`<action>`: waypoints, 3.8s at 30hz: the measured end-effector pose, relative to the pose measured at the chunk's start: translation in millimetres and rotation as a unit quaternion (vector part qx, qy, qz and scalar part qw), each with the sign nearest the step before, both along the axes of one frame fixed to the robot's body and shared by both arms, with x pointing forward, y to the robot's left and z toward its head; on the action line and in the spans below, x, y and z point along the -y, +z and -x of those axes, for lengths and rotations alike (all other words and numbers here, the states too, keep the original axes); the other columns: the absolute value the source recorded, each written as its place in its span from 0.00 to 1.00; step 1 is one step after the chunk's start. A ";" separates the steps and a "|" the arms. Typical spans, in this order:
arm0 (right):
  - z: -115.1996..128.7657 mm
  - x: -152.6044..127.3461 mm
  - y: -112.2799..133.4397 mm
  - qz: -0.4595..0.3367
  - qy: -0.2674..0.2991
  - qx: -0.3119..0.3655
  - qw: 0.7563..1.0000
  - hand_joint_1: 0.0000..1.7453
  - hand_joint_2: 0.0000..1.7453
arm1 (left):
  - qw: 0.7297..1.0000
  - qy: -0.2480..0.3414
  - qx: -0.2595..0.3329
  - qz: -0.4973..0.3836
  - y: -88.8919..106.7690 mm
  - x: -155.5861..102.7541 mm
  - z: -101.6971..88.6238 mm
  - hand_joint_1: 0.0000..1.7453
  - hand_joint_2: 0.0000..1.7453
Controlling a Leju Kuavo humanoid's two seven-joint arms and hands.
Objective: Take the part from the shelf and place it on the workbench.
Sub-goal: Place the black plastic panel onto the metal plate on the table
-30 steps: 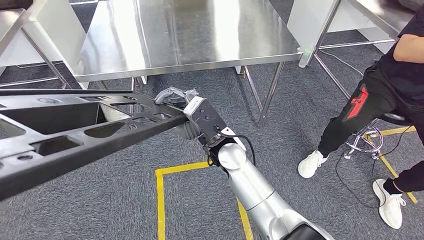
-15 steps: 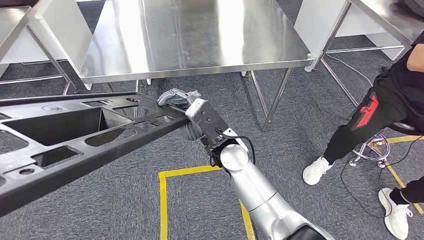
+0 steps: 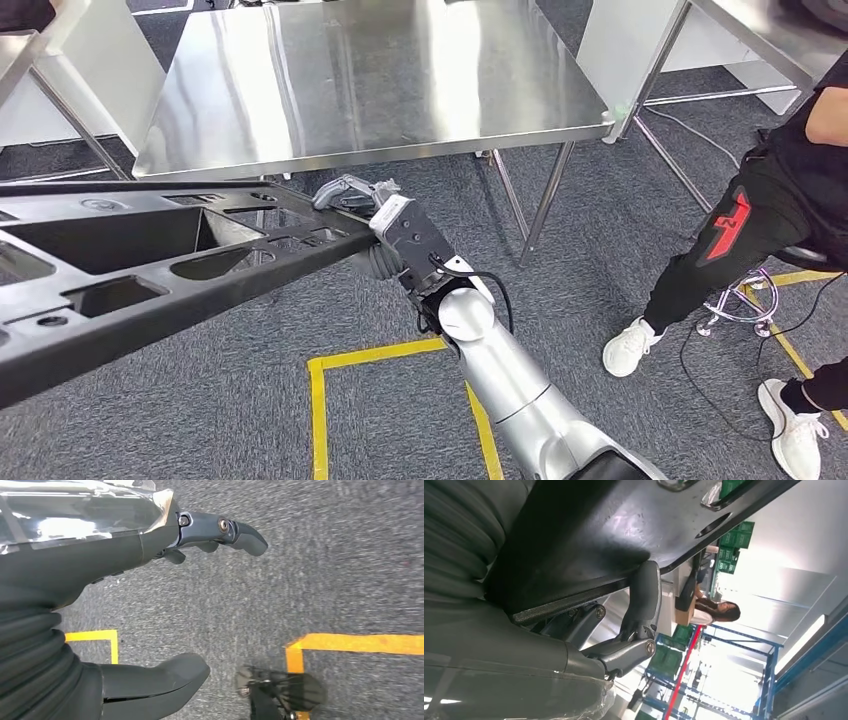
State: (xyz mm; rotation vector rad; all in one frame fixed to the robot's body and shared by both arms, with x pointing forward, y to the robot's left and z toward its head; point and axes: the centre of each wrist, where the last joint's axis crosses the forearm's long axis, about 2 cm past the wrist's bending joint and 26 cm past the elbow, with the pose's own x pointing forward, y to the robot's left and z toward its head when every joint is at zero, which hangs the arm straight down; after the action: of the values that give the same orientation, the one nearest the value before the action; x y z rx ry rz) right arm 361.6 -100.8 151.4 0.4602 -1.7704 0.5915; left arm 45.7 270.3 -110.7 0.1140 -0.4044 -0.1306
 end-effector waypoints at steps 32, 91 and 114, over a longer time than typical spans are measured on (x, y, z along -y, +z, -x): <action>0.3 -4.8 1.6 -0.005 0.008 -0.001 1.000 1.00 1.00 | 1.000 0.009 -0.004 -0.007 -0.1 -0.4 1.3 0.00 1.00; 6.0 -18.8 -1.6 0.056 -0.022 0.010 0.998 1.00 1.00 | 0.999 0.029 -0.030 -0.008 0.2 15.3 8.1 0.00 1.00; -3.8 125.6 -53.6 0.493 -0.347 0.088 0.793 1.00 1.00 | 0.996 0.081 -0.033 -0.019 0.4 19.5 11.3 0.00 1.00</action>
State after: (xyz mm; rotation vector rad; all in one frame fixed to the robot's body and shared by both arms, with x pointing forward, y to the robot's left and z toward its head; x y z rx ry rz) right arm 365.4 -226.5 97.8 -0.9625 -1.3896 0.9170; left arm 34.4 250.8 -110.3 0.1779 -0.3255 0.0175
